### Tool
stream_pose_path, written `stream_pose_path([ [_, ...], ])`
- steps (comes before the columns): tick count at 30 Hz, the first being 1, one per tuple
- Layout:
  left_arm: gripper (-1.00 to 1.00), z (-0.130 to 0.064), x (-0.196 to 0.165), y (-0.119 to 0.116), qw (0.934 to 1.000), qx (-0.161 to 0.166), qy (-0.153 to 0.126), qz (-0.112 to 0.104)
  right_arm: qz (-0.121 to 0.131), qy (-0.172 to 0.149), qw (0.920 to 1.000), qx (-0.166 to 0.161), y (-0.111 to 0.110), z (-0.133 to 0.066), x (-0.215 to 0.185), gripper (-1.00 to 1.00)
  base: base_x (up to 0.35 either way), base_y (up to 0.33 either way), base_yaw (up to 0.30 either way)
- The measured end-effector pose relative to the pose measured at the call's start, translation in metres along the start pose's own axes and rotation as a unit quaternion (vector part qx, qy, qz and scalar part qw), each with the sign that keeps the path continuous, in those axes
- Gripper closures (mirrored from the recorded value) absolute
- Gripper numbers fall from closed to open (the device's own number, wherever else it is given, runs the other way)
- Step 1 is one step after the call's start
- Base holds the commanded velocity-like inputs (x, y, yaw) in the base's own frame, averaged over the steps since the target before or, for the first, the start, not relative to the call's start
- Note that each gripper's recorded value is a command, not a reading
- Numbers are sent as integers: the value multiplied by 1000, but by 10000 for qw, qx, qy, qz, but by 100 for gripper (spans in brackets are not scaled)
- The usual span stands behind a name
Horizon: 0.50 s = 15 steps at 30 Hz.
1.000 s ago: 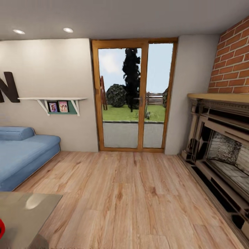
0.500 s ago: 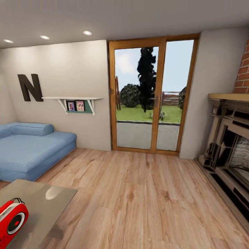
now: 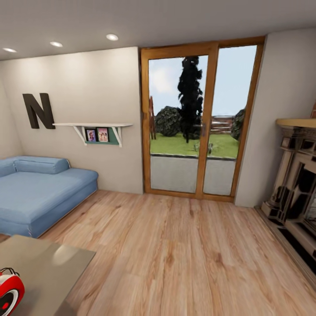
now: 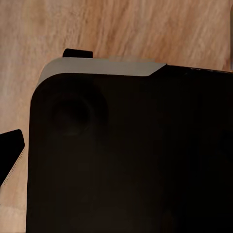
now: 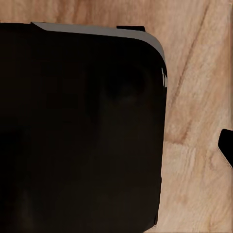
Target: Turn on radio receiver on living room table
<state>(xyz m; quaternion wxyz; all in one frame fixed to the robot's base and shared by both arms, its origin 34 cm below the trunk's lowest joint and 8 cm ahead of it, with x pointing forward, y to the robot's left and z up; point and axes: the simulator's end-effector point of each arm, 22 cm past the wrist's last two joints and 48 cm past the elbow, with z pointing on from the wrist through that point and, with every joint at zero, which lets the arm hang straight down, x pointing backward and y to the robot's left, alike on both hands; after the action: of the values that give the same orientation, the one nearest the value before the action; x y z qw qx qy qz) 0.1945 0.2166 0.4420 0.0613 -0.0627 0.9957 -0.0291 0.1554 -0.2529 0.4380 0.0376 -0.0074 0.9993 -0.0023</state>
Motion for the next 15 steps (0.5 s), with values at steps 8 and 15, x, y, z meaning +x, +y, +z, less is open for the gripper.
stream_pose_path([
  [8,-100,0,0,0,10000,0,-3,0,0,3,10000,0,0,0,0,-100,323,0,0],
  [15,-100,0,-1,0,10000,0,-20,-5,-1,-7,10000,0,0,0,0,-100,139,0,181],
])
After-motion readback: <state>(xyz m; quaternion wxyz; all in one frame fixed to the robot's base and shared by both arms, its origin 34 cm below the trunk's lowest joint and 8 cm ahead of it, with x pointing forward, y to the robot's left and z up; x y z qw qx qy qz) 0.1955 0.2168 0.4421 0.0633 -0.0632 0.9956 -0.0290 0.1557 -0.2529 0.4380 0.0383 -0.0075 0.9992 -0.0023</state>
